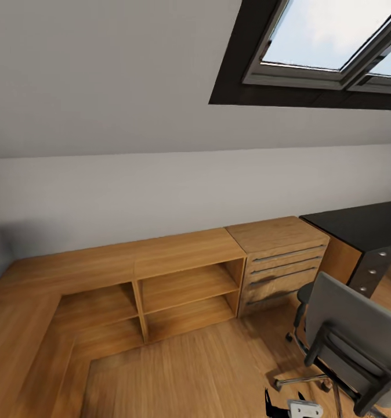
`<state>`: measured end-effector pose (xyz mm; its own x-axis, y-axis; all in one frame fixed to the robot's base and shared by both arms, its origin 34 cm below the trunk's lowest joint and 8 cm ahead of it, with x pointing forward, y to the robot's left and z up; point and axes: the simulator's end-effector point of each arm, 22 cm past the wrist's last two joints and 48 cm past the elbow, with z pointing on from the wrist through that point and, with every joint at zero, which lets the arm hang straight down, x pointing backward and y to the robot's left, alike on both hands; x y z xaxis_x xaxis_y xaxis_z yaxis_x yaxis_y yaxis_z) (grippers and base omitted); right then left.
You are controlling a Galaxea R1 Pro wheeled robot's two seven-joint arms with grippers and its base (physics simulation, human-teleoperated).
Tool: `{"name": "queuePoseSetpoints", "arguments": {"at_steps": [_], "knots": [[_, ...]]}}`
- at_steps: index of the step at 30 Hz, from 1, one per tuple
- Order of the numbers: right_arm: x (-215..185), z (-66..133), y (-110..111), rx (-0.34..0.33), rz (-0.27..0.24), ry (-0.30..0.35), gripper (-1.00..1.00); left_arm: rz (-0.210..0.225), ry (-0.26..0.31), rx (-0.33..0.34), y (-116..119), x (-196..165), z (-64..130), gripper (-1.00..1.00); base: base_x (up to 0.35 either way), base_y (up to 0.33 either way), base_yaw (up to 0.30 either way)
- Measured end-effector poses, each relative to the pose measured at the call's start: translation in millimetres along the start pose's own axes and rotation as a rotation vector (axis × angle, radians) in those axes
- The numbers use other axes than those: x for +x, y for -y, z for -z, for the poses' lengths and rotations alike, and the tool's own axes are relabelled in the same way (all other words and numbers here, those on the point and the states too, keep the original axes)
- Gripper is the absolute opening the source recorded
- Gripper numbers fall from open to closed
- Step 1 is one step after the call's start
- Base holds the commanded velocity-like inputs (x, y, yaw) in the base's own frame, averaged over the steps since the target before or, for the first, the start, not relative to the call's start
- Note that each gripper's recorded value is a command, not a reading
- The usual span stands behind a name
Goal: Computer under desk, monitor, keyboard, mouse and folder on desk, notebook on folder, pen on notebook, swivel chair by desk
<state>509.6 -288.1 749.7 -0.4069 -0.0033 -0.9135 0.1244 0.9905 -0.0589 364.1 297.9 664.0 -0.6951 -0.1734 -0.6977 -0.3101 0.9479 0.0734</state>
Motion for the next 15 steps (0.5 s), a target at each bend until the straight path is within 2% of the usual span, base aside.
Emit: {"name": "queuePoseSetpoints", "arguments": {"at_steps": [15], "knots": [[3.4,0.4,0.0,0.000,0.002,-0.008,1.00,-0.002,-0.007,-0.001,-0.6,3.0,0.3,1.00,0.000,0.000,-0.285]]}}
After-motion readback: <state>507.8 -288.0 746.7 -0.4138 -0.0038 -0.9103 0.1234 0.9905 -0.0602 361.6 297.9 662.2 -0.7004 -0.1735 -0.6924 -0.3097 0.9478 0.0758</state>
